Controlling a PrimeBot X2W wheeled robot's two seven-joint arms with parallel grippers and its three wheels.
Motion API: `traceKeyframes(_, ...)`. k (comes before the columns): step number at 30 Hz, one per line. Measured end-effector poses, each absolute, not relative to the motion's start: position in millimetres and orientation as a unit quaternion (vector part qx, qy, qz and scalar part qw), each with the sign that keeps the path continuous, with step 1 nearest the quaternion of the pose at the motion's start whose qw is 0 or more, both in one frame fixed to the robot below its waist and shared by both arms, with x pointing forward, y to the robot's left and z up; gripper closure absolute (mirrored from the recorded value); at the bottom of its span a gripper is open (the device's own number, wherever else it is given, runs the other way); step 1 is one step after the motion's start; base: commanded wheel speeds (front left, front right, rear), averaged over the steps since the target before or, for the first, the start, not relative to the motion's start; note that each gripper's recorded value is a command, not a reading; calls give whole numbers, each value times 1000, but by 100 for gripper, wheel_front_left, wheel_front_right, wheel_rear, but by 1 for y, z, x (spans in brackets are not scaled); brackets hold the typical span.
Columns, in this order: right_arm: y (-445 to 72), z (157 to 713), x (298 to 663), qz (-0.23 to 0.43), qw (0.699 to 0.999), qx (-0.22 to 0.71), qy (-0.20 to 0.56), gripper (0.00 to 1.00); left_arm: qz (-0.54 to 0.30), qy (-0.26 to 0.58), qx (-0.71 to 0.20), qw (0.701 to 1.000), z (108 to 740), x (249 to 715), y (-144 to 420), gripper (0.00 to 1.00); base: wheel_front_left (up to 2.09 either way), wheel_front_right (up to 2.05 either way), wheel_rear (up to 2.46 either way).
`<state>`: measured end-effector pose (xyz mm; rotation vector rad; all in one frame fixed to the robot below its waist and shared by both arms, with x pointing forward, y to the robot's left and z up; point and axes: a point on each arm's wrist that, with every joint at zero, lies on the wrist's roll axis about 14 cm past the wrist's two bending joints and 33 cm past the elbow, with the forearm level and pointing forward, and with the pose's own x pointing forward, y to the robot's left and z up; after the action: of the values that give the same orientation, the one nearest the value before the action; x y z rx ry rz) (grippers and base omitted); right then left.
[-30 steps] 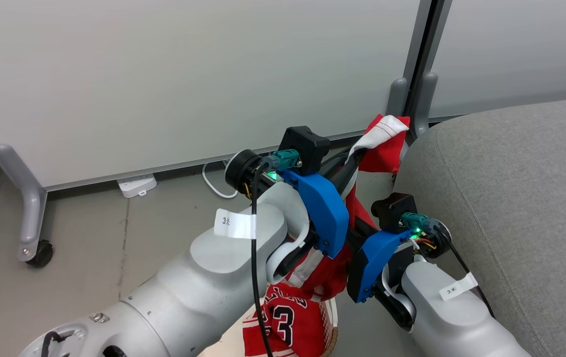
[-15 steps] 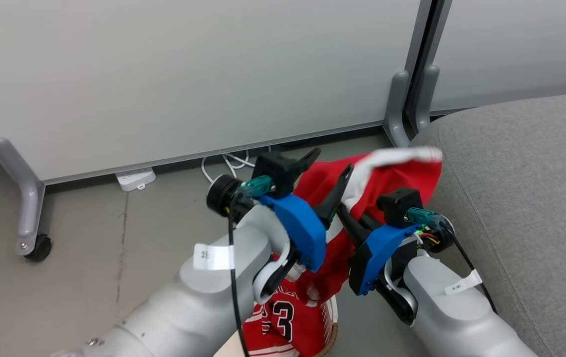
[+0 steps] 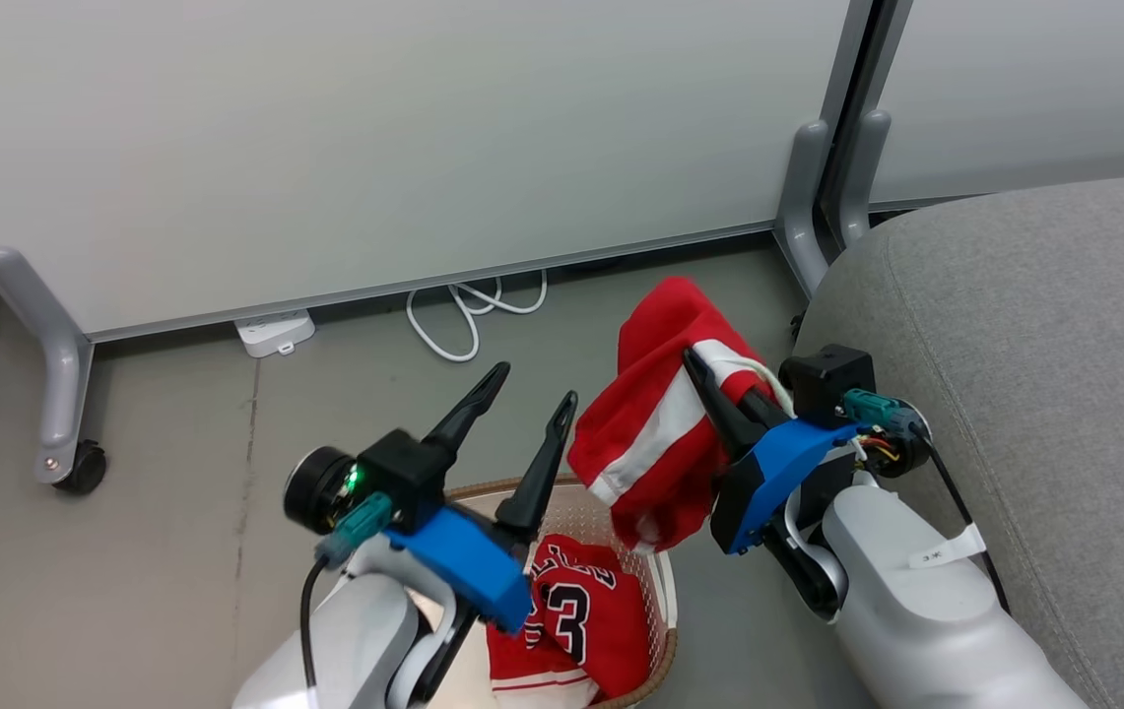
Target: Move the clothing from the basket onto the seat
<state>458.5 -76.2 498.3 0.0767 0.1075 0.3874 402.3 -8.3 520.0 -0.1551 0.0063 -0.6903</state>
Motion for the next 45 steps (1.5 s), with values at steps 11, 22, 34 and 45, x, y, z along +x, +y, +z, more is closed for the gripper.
traceKeyframes(11, -77, 500, 459, 190, 980, 39, 42, 100, -296, -5, -84, 951, 505, 386, 22, 0, 0, 0, 0)
traceKeyframes(22, -76, 498, 455, 191, 980, 37, 43, 100, -272, 0, -83, 959, 497, 383, 33, 0, 0, 0, 0)
traceKeyframes(34, -85, 497, 448, 180, 982, 34, 44, 100, -281, 9, -78, 956, 491, 377, 27, 0, 0, 0, 0)
traceKeyframes(45, -131, 494, 435, 122, 991, 37, 48, 100, -341, 17, -77, 937, 487, 377, -11, 0, 0, 0, 0)
